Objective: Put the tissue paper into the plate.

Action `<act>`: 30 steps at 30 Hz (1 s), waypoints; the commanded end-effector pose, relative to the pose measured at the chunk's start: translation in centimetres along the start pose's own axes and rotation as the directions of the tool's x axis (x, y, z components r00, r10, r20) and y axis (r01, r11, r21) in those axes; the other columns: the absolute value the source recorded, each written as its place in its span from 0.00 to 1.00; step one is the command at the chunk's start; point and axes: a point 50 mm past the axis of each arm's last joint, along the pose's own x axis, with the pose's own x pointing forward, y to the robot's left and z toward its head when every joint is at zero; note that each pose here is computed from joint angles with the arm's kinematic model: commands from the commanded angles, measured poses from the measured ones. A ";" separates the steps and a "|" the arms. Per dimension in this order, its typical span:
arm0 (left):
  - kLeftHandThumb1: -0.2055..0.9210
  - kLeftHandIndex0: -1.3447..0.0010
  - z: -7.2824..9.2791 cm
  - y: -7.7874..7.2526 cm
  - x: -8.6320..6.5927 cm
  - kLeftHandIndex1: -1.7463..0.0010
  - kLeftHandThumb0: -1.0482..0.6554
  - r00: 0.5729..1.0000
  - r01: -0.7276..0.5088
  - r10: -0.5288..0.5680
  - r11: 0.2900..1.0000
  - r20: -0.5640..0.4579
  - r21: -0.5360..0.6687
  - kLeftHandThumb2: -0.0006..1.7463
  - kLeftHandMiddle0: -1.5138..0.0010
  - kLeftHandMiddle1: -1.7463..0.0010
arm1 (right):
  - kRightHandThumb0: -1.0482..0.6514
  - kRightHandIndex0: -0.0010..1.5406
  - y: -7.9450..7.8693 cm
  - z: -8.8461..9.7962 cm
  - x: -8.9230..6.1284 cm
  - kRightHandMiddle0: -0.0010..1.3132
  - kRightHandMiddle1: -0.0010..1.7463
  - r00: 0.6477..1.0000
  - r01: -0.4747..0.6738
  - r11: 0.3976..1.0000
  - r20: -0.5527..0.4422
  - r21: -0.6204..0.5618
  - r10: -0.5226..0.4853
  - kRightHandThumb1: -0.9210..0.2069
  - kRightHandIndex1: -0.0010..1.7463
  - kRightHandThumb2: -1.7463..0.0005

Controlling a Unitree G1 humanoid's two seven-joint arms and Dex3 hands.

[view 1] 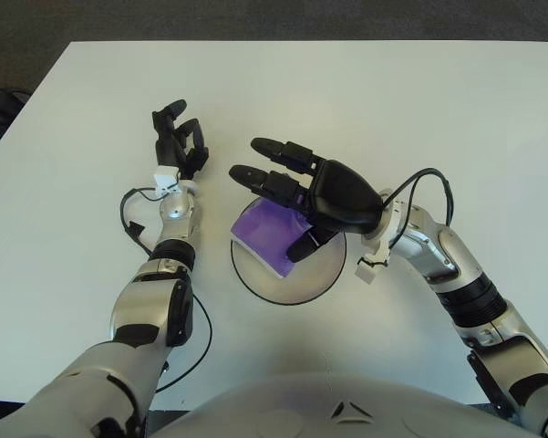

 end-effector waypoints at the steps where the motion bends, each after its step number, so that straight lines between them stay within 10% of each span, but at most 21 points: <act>1: 1.00 1.00 -6.9 2.9 -10.1 0.41 0.19 0.938 0.066 0.001 0.981 -0.346 0.182 0.37 0.86 0.49 | 0.00 0.00 -2.3 -2.2 -0.3 0.00 0.00 0.979 0.188 0.982 -0.091 0.031 -0.184 0.00 0.00 0.58; 13: 1.00 1.00 -6.3 1.8 -9.7 0.48 0.22 0.930 0.124 -0.030 0.963 -0.366 0.237 0.44 0.82 0.62 | 0.00 0.00 -4.8 -5.3 -1.2 0.04 0.02 0.879 0.411 0.907 -0.303 0.087 -0.369 0.00 0.00 0.56; 30: 1.00 1.00 -5.7 1.6 -10.0 0.45 0.22 0.927 0.112 -0.023 0.969 -0.373 0.220 0.44 0.81 0.61 | 0.11 0.12 -2.7 -7.5 -3.3 0.00 0.27 0.487 0.837 0.532 -0.613 0.126 -0.622 0.00 0.03 0.71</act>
